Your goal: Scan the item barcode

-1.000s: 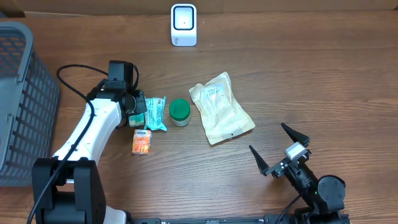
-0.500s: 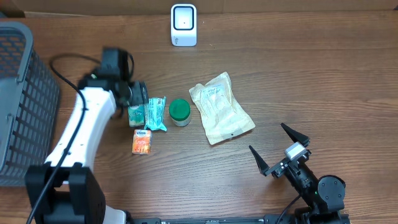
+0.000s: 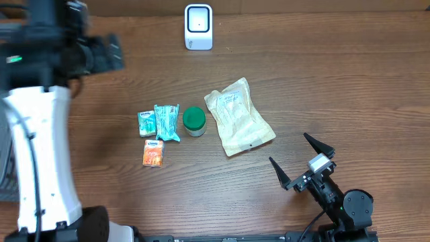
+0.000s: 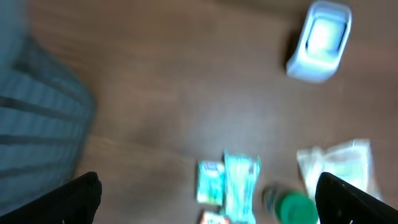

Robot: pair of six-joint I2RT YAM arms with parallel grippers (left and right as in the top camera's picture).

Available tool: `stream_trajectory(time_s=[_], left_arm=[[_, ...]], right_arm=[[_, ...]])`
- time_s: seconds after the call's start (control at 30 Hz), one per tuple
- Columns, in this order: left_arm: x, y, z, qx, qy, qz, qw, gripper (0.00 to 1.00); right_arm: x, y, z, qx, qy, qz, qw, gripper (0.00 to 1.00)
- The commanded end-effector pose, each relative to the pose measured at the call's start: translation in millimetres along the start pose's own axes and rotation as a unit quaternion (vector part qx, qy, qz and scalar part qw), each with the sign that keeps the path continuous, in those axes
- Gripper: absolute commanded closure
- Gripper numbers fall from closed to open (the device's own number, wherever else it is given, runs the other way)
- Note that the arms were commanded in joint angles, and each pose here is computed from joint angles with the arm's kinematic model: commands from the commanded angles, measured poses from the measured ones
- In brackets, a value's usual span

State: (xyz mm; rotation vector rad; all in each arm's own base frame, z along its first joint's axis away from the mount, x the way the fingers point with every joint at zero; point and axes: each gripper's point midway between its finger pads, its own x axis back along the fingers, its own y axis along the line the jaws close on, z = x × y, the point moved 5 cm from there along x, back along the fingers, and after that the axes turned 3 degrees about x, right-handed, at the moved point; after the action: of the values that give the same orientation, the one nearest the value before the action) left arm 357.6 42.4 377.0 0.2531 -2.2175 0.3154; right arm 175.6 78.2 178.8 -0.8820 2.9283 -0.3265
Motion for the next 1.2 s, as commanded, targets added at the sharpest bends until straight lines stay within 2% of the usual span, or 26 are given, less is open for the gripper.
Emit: stream_trajectory(time_s=[0.0, 0.13, 0.47, 0.6, 1.17], left_arm=[[47.1, 27.2, -27.5, 0.040, -0.067, 0.063, 0.995, 0.00], [59.2, 63.8, -34.5, 0.083, -0.088, 0.051, 0.991, 0.00], [56.0, 117.0, -8.0, 0.143, -0.034, -0.053, 0.988, 0.00], [56.7, 122.8, -4.1, 0.145, -0.026, -0.079, 0.986, 0.00], [56.6, 122.4, -3.7, 0.145, -0.025, -0.079, 0.986, 0.00]], right_arm=[[-0.1, 1.8, 1.9, -0.001, -0.002, -0.004, 1.000, 0.00], [-0.1, 1.8, 1.9, -0.001, -0.002, -0.004, 1.000, 0.00], [-0.1, 1.8, 1.9, -0.001, -0.002, -0.003, 1.000, 0.00], [-0.1, 1.8, 1.9, -0.001, -0.002, -0.003, 1.000, 0.00], [-0.1, 1.8, 1.9, -0.001, -0.002, -0.004, 1.000, 0.00]])
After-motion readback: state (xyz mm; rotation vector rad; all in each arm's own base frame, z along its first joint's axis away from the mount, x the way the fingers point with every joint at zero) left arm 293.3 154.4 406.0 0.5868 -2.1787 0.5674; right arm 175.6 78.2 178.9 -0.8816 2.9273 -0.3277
